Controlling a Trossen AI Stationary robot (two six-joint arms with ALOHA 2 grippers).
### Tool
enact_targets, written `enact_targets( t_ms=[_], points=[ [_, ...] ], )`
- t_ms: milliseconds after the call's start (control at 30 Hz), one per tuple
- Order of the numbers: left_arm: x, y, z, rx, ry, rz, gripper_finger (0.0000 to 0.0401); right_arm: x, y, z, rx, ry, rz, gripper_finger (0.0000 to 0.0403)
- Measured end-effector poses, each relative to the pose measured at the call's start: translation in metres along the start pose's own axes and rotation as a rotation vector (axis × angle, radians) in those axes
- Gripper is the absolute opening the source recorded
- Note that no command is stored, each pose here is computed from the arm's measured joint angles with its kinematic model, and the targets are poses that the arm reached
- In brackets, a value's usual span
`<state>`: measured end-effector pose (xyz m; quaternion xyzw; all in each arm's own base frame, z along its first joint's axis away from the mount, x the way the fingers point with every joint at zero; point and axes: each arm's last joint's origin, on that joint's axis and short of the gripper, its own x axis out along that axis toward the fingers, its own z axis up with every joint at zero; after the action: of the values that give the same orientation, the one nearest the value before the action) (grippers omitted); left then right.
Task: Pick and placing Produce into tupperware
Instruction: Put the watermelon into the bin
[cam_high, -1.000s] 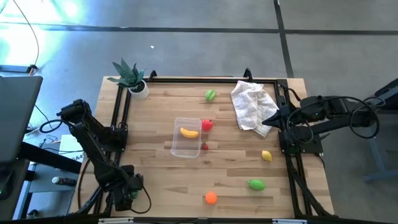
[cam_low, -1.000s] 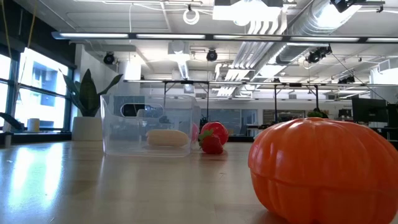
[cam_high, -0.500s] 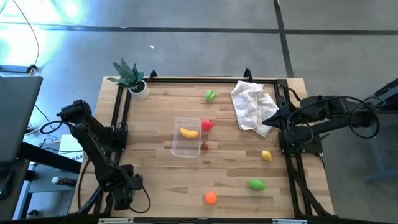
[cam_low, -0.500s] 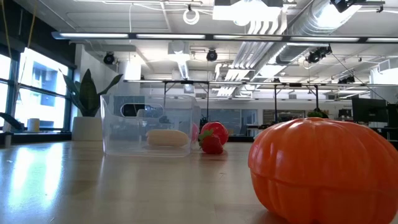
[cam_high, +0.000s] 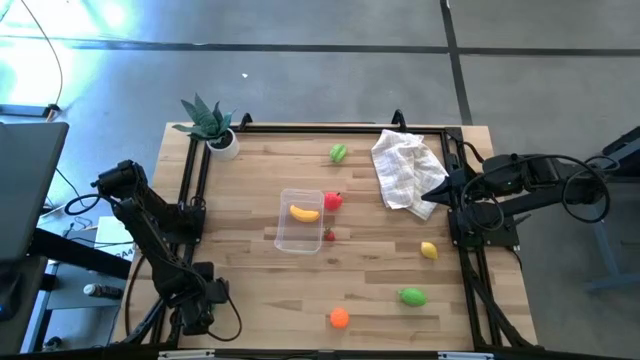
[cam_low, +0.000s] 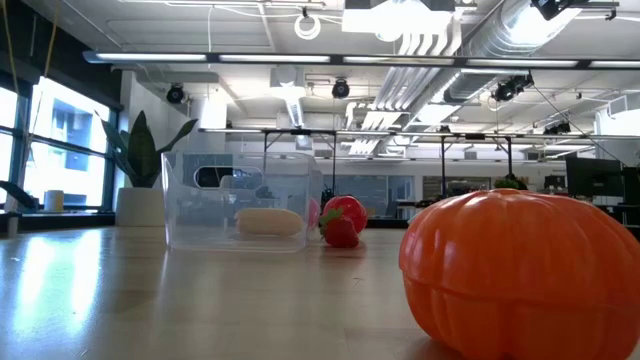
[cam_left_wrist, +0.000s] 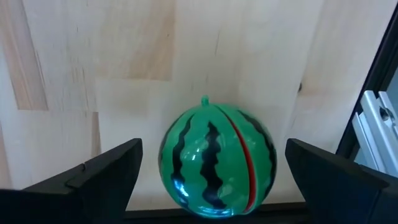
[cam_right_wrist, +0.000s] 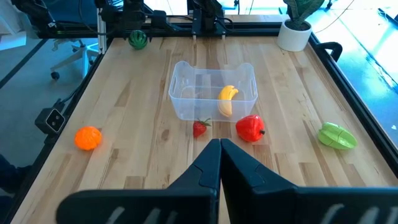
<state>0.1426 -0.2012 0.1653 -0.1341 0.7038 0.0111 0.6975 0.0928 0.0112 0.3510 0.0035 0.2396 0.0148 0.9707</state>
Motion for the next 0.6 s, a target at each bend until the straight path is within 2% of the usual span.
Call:
enact_targets(
  t_ms=[600],
  points=[
    [0.0054, 0.0001, 0.0009, -0.021, -0.001, 0.032, 0.0386, 0.0000, 0.0000, 0.0000, 0.000, 0.000, 0.000, 0.0000]
  ],
)
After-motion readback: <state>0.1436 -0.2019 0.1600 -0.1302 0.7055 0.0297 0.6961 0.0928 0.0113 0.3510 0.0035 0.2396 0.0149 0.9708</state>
